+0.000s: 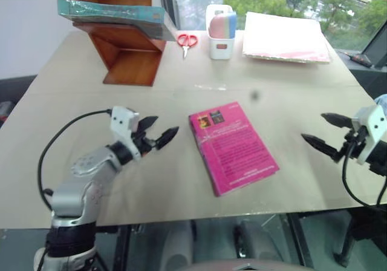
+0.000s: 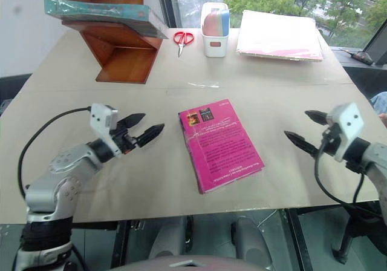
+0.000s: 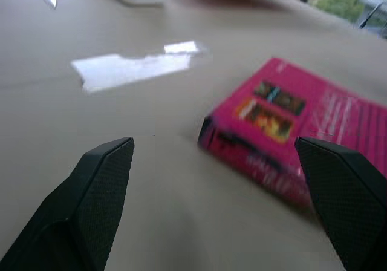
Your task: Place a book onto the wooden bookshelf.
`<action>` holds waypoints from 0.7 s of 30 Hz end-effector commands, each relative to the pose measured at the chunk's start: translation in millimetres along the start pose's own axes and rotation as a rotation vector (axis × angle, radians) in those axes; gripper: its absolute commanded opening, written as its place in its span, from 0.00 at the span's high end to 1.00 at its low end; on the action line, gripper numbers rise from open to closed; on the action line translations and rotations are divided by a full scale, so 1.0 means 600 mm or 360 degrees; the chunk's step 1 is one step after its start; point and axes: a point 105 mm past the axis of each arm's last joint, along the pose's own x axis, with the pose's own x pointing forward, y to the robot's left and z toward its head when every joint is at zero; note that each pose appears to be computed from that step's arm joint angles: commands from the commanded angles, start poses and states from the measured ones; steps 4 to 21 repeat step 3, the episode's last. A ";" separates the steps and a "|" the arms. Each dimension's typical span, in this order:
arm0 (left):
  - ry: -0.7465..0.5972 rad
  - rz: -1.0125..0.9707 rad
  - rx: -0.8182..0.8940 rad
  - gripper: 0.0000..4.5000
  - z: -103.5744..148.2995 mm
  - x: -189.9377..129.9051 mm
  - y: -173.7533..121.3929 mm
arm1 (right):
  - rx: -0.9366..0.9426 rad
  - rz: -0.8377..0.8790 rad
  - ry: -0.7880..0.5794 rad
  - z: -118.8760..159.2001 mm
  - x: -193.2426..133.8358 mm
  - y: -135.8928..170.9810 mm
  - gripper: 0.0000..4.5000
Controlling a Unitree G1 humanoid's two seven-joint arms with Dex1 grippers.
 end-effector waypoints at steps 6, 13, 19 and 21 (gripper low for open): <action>-0.0041 -0.0058 0.0143 0.01 0.016 -0.031 0.010 | -0.0117 -0.0076 -0.0003 0.015 -0.023 -0.020 0.03; -0.0041 -0.0058 0.0143 0.01 0.016 -0.031 0.010 | -0.0117 -0.0076 -0.0003 0.015 -0.023 -0.020 0.03; -0.0041 -0.0058 0.0143 0.01 0.016 -0.031 0.010 | -0.0117 -0.0076 -0.0003 0.015 -0.023 -0.020 0.03; -0.0041 -0.0058 0.0143 0.01 0.016 -0.031 0.010 | -0.0117 -0.0076 -0.0003 0.015 -0.023 -0.020 0.03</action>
